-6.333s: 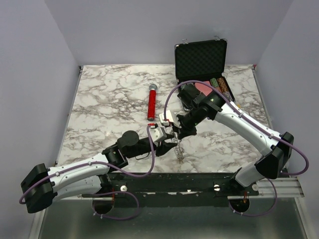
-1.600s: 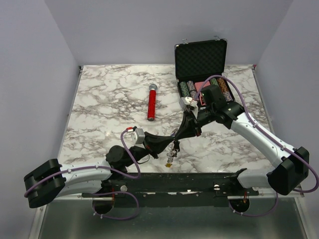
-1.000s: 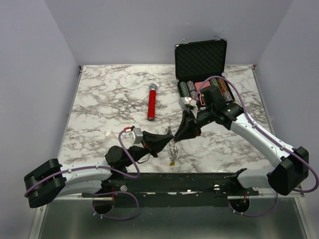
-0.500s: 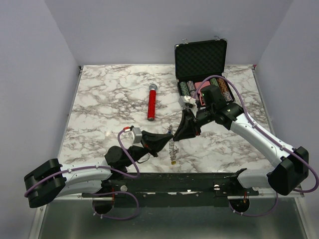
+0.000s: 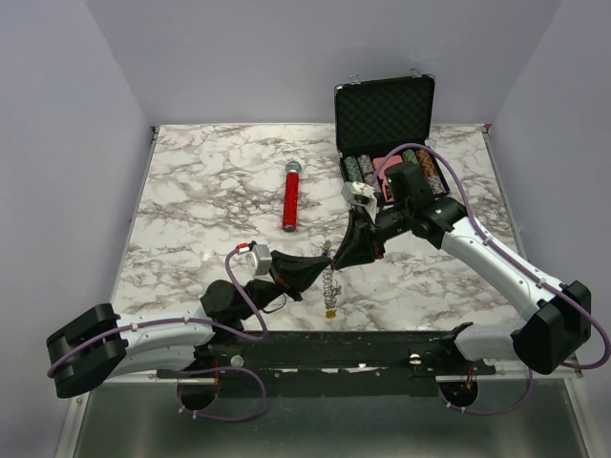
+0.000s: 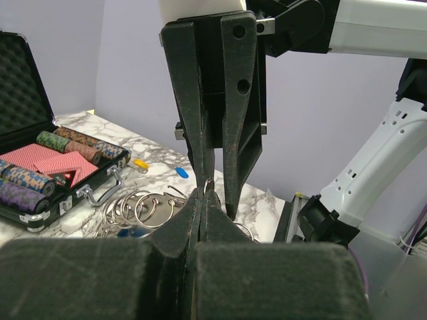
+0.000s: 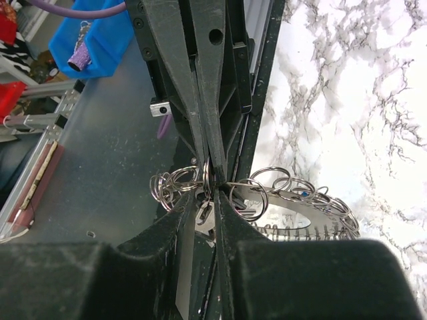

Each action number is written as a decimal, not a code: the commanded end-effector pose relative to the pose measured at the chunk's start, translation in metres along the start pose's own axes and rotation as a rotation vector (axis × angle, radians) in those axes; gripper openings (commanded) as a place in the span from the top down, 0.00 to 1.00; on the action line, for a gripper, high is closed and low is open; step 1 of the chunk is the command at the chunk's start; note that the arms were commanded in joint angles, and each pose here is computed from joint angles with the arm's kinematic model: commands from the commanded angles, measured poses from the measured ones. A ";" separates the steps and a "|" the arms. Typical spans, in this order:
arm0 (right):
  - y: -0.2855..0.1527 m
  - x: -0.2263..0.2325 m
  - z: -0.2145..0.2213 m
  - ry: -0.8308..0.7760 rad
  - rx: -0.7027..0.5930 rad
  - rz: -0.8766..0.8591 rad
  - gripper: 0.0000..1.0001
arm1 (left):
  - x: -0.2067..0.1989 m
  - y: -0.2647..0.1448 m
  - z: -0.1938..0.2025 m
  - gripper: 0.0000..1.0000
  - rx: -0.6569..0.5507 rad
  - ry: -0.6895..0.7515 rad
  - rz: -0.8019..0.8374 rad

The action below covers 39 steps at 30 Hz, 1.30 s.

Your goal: Put the keys on the keyring

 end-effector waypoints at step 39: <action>-0.003 -0.010 0.010 -0.052 0.072 0.037 1.00 | 0.006 -0.015 0.023 0.90 0.086 0.013 -0.015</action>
Point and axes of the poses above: each gripper's point midway between its finger pads, its own y axis out along the fingers, its own x axis along the line the jaws close on, z = x × y, the point moved 2 cm from there along -y, back along the fingers, and after that the axes turned 1 degree about -y, right-handed, at the moved point
